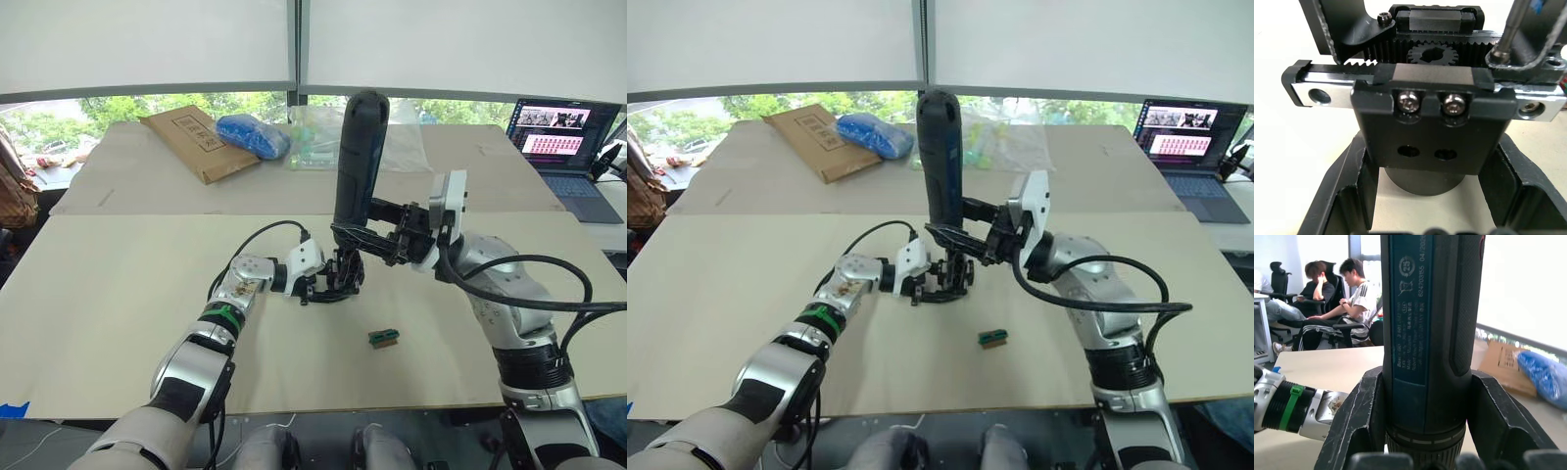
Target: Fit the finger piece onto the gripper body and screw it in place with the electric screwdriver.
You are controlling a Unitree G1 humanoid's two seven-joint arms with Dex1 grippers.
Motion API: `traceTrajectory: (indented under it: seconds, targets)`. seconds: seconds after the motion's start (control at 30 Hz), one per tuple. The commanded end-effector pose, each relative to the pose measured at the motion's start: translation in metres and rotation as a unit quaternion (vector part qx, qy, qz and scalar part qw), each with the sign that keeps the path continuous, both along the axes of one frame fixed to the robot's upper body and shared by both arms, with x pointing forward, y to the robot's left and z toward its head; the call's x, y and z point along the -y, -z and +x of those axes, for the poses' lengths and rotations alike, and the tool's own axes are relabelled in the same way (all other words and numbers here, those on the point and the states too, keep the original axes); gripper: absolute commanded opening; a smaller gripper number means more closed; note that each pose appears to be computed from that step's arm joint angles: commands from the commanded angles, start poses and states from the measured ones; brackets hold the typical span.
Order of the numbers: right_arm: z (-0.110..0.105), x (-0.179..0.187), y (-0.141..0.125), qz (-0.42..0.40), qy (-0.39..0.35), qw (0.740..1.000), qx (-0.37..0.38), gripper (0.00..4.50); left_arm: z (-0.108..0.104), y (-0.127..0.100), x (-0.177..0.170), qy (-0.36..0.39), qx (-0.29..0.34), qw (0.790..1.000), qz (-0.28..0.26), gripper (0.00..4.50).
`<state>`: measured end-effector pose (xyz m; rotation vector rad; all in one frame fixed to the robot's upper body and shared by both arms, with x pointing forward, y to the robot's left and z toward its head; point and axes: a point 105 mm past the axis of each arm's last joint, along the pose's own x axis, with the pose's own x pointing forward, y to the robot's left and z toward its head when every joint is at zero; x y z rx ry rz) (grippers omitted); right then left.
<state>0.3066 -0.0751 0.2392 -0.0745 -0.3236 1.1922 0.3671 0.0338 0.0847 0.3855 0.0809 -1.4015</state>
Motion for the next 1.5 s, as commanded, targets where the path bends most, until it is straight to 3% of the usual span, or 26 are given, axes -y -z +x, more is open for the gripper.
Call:
traceTrajectory:
  seconds: [0.03, 0.17, 0.27, 0.3, 0.4, 0.5, 0.63, 0.8, 0.87, 1.1, 1.5]
  targets:
    - [-0.007, 0.004, -0.047, 0.039, -0.002, 0.999, 0.024, 1.9, 0.004, -0.013, -0.001, 0.002, 0.027, 1.0, -0.007, 2.31]
    - [-0.036, 0.002, -0.083, 0.081, -0.078, 0.993, 0.04, 1.9, 0.005, -0.01, -0.001, -0.002, 0.019, 1.0, 0.003, 2.31]
    - [-0.049, 0.0, -0.09, 0.09, -0.109, 0.989, 0.033, 1.9, 0.005, -0.009, -0.002, -0.002, 0.006, 1.0, 0.005, 2.31]
    - [-0.051, 0.0, -0.089, 0.09, -0.116, 0.989, 0.027, 1.9, 0.004, -0.01, -0.003, 0.002, 0.003, 1.0, 0.004, 3.38]
    - [-0.061, 0.002, -0.079, 0.076, -0.13, 0.988, 0.014, 1.9, 0.001, -0.012, -0.01, 0.018, 0.005, 1.0, 0.01, 4.48]
    - [-0.075, 0.009, -0.065, 0.056, -0.133, 0.989, 0.0, 1.9, -0.006, -0.022, -0.022, 0.048, 0.018, 0.999, 0.016, 4.5]
    - [-0.089, 0.02, -0.046, 0.035, -0.102, 0.994, -0.018, 1.9, -0.032, -0.04, -0.037, 0.118, 0.019, 0.993, 0.02, 4.5]
    - [-0.089, 0.043, -0.019, 0.035, 0.037, 0.999, -0.016, 1.9, -0.081, -0.046, -0.033, 0.192, -0.02, 0.981, 0.015, 4.5]
    - [-0.088, 0.051, -0.007, 0.034, 0.096, 0.995, -0.007, 1.9, -0.091, -0.045, -0.022, 0.196, -0.03, 0.98, -0.001, 4.5]
    - [-0.09, 0.065, 0.016, 0.065, 0.221, 0.973, 0.0, 1.9, -0.088, -0.03, 0.004, 0.161, -0.043, 0.985, -0.03, 4.5]
    - [-0.09, 0.065, 0.032, 0.081, 0.252, 0.964, -0.005, 1.9, -0.085, -0.02, 0.014, 0.168, -0.046, 0.984, -0.018, 4.5]
